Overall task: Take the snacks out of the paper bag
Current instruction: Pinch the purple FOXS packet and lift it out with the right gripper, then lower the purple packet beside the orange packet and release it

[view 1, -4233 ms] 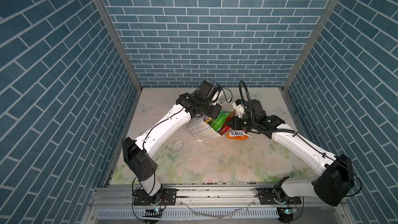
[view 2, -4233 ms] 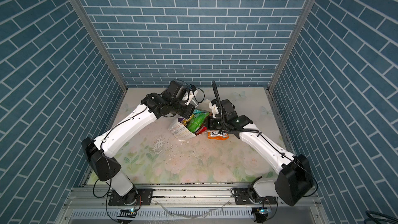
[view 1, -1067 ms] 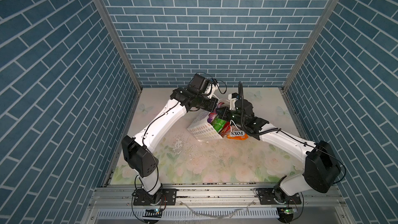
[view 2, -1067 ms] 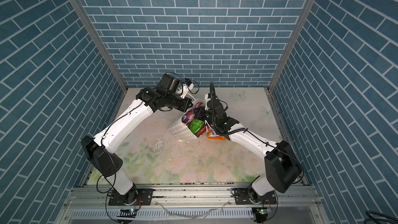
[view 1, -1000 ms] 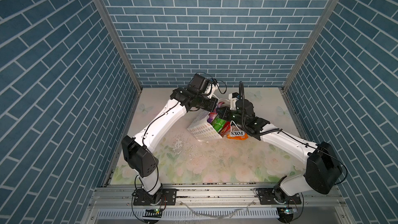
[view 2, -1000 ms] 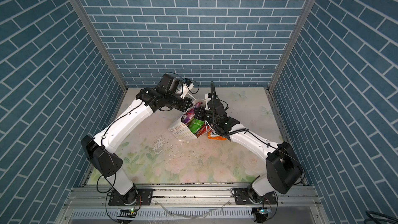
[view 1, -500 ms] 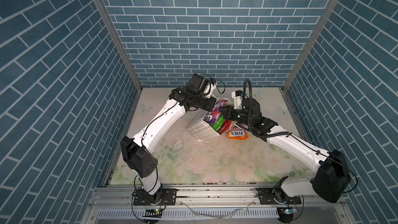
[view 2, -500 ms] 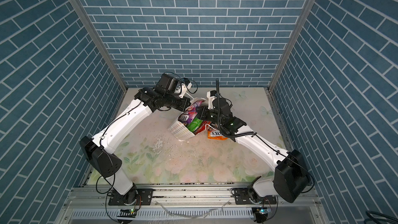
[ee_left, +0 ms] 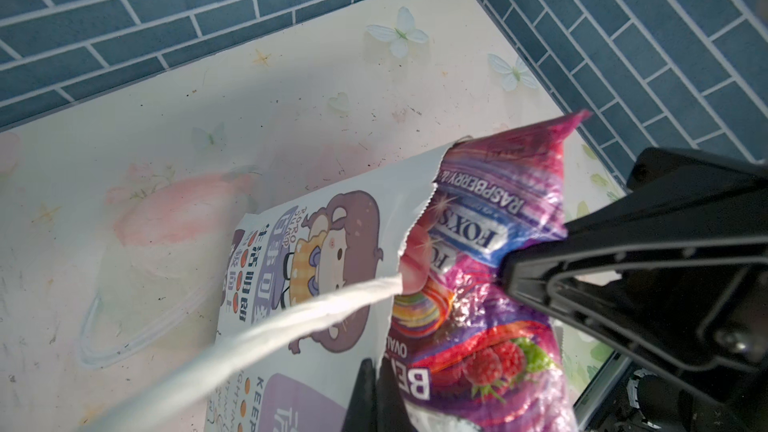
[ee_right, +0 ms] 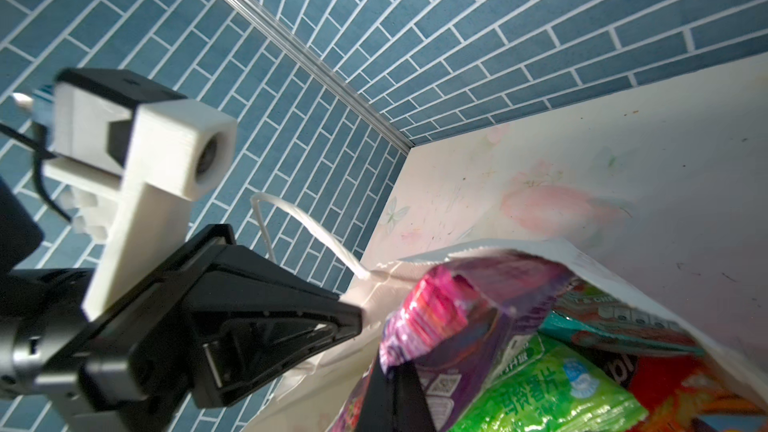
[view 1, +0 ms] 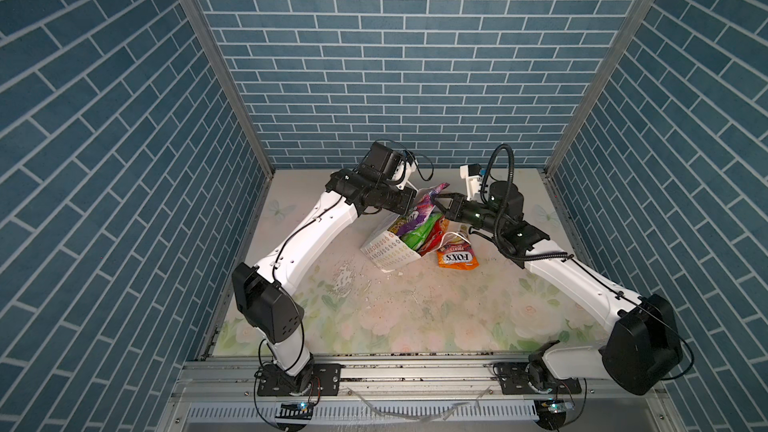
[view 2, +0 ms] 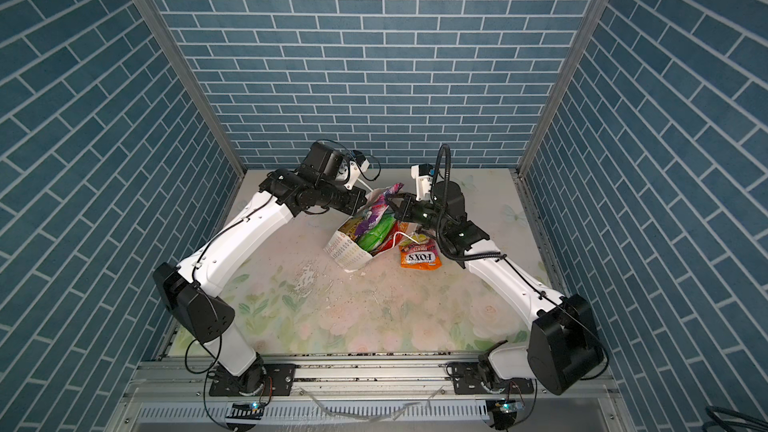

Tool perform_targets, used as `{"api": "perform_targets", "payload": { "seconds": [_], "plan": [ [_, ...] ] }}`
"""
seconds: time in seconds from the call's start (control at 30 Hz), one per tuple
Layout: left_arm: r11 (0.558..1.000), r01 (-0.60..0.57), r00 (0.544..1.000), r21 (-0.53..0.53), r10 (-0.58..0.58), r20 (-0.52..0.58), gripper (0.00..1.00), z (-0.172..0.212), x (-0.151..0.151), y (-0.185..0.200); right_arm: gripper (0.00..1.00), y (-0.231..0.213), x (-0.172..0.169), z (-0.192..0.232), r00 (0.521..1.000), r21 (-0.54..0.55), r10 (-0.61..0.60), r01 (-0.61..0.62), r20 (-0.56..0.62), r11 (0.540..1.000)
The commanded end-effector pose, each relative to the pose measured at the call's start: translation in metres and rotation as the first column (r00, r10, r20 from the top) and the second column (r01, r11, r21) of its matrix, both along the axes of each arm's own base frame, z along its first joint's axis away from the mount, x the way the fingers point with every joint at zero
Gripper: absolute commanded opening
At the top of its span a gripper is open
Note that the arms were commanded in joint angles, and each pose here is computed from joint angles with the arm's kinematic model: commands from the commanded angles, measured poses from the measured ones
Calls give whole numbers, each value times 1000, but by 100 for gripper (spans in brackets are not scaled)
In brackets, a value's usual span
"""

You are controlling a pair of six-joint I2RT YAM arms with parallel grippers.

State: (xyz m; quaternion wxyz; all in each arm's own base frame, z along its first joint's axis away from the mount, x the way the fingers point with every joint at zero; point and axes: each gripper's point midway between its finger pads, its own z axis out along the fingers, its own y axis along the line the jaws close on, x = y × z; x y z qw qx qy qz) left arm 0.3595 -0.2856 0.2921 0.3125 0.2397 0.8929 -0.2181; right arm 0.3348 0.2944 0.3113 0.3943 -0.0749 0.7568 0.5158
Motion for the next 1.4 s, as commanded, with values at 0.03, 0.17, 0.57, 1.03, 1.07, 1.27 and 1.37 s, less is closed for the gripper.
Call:
{"api": "perform_targets", "payload": {
  "seconds": [0.03, 0.17, 0.57, 1.03, 1.07, 1.27, 1.37],
  "plan": [
    [1000, 3, 1000, -3, -3, 20, 0, 11, -7, 7, 0, 5, -15, 53, 982, 78, 95, -109, 161, 991],
    [1000, 3, 1000, -6, -3, 18, 0, 11, -6, 6, 0, 6, -22, 71, 963, 81, 143, -165, 229, 983],
    [1000, 0, 1000, -3, 0, 22, 0, 12, -8, 8, 0, -21, -32, 129, 906, 174, 185, -267, 381, 948],
    [1000, 0, 999, -13, 1, 38, 0, 17, -8, 9, 0, -83, -22, 141, 933, 80, 71, -105, 352, 991],
    [1000, 1, 999, -14, 0, 40, 0, 18, -8, 9, 0, -90, -19, 136, 942, 66, 44, -70, 333, 995],
    [1000, 3, 999, -14, -3, 46, 0, 19, -7, 8, 0, -137, 3, 91, 976, -51, -123, 134, 179, 990],
    [1000, 1, 999, -11, 0, 49, 0, 19, -6, 9, 0, -165, 16, 59, 966, -153, -243, 253, 86, 955]
  ]
}}
